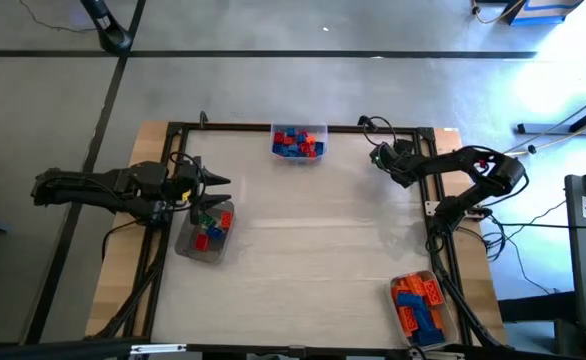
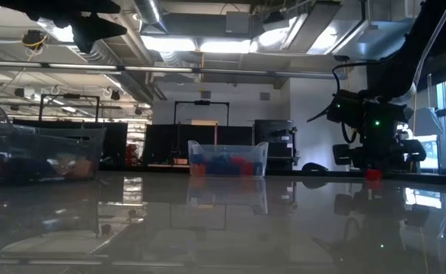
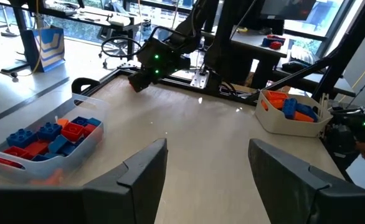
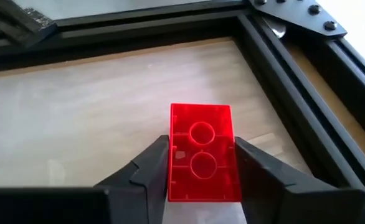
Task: Sort blocks by size
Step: Put the red 4 stud game piece into the black bin
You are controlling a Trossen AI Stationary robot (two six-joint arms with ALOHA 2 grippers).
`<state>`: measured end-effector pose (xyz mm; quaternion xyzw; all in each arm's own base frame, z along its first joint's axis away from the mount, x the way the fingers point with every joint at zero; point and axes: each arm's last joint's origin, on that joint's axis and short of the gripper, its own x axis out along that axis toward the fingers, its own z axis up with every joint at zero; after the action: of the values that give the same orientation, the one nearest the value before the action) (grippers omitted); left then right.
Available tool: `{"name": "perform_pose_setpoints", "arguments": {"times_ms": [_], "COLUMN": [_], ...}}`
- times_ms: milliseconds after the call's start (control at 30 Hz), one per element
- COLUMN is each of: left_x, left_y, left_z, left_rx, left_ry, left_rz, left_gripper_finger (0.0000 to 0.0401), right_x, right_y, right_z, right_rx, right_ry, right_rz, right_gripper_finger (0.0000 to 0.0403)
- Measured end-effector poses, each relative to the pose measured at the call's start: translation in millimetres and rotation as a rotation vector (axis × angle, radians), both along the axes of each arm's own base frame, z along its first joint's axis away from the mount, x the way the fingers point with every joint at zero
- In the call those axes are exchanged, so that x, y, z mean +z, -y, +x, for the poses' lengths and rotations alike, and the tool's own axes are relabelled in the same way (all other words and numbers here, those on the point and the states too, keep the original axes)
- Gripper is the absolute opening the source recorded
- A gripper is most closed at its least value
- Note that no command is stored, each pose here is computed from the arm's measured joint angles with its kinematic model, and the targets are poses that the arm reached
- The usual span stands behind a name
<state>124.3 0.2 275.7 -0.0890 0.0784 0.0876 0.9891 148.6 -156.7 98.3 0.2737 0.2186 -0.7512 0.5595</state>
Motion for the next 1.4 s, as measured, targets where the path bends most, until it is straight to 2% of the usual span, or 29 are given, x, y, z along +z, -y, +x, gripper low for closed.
{"name": "perform_pose_setpoints", "arguments": {"times_ms": [100,200,300,433,500,633,733,833,1033,1167,1400], "left_x": [0,0,0,0,0,0,0,0,0,0,0], "left_y": [0,0,0,0,0,0,0,0,0,0,0], "left_z": [0,0,0,0,0,0,0,0,0,0,0], "left_rx": [0.0,0.001,0.002,0.001,0.002,-0.001,-0.003,-0.003,-0.002,-0.002,-0.002], "left_ry": [0.0,0.003,0.003,0.003,0.004,0.001,-0.001,0.0,-0.001,-0.001,0.0], "left_rz": [0.0,-0.004,-0.008,-0.008,-0.007,0.008,0.019,0.019,0.019,0.018,0.019], "left_gripper_finger": [0.0214,0.0214,0.0214,0.0214,0.0214,0.0214,0.0214,0.0214,0.0214,0.0214,0.0214], "right_x": [2,8,17,34,43,62,75,86,93,93,98], "right_y": [-2,-9,-19,-34,-44,-69,-89,-110,-135,-144,-149], "right_z": [3,8,15,26,34,54,71,84,100,118,182], "right_rx": [0.056,0.146,0.245,0.409,0.523,0.83,1.05,1.206,1.312,1.38,1.489], "right_ry": [0.004,0.008,0.02,0.075,0.133,0.285,0.398,0.482,0.576,0.568,0.513], "right_rz": [0.025,0.043,0.035,0.02,0.017,-0.011,-0.071,-0.168,-0.318,-0.353,-0.386], "right_gripper_finger": [0.0162,0.0152,0.0139,0.014,0.0149,0.0155,0.0146,0.0143,0.0152,0.0147,0.0148]}}
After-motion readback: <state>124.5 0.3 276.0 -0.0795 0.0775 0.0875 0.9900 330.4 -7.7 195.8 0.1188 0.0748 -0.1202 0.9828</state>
